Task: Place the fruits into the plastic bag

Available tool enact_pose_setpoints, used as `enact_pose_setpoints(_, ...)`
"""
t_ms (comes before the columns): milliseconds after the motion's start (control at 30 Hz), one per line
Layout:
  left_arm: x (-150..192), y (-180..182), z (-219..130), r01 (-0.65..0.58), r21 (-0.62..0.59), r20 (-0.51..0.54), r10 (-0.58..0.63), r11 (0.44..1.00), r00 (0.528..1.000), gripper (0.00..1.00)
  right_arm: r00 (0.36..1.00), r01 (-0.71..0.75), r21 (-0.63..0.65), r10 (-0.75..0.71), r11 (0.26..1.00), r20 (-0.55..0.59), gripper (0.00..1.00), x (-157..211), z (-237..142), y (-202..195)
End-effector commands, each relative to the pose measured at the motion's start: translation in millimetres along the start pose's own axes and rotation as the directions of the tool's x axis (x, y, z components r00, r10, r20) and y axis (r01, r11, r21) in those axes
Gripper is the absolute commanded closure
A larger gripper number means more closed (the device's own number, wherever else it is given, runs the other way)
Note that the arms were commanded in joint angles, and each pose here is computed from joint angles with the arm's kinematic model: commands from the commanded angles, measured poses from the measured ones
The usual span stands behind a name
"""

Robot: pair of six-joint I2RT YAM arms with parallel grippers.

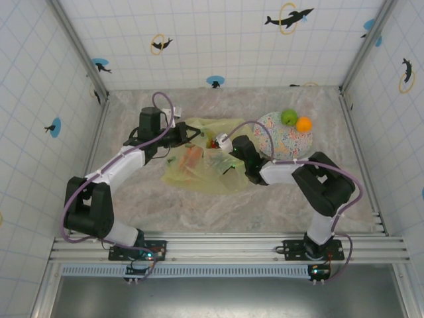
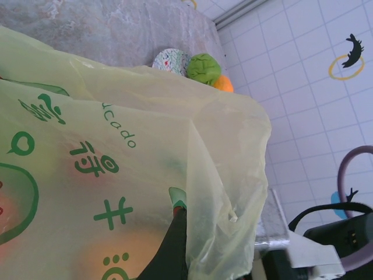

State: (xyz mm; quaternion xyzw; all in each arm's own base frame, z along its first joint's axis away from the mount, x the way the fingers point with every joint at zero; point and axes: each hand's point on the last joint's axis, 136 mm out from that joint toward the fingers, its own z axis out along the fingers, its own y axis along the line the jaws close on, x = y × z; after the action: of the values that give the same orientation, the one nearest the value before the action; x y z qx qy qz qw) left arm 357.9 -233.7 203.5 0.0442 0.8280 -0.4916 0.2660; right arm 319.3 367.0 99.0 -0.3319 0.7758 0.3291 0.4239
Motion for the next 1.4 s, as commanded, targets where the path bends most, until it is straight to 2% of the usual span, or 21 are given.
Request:
enact_pose_setpoints(0,-4.9,-8.8,-6.2,-0.014,0.025,0.02,0.014,1.0,1.0,1.0,0.994,-0.073,0.052,0.068,0.996,0.087,0.41,-8.1,4.7,-9.4)
enact_pose_setpoints(400,-5.4,-8.5,-7.1,-0.018,0.015,0.026,0.018,1.0,1.0,1.0,0.997,-0.049,0.039,0.047,0.998,0.053,0.2,-7.0,-8.8,-1.9)
enact_pose_setpoints(833,-5.7,-7.9,-7.2,-0.02,0.011,0.028,0.02,1.0,0.999,1.0,0.998,-0.003,0.08,-0.002,0.997,0.06,0.24,-10.0,-59.5,2.1)
enact_pose_setpoints(1167,-4.0,-5.6,-5.1,-0.022,0.016,0.019,0.021,1.0,1.0,1.0,0.99,-0.05,0.227,0.019,0.973,0.136,0.23,-21.4,-110.5,-27.1)
enact_pose_setpoints(1367,-3.2,-3.0,-3.9,-0.02,0.007,0.017,0.02,1.0,1.0,1.0,0.979,-0.084,0.198,0.043,0.977,0.201,0.22,-34.3,-134.5,-28.1)
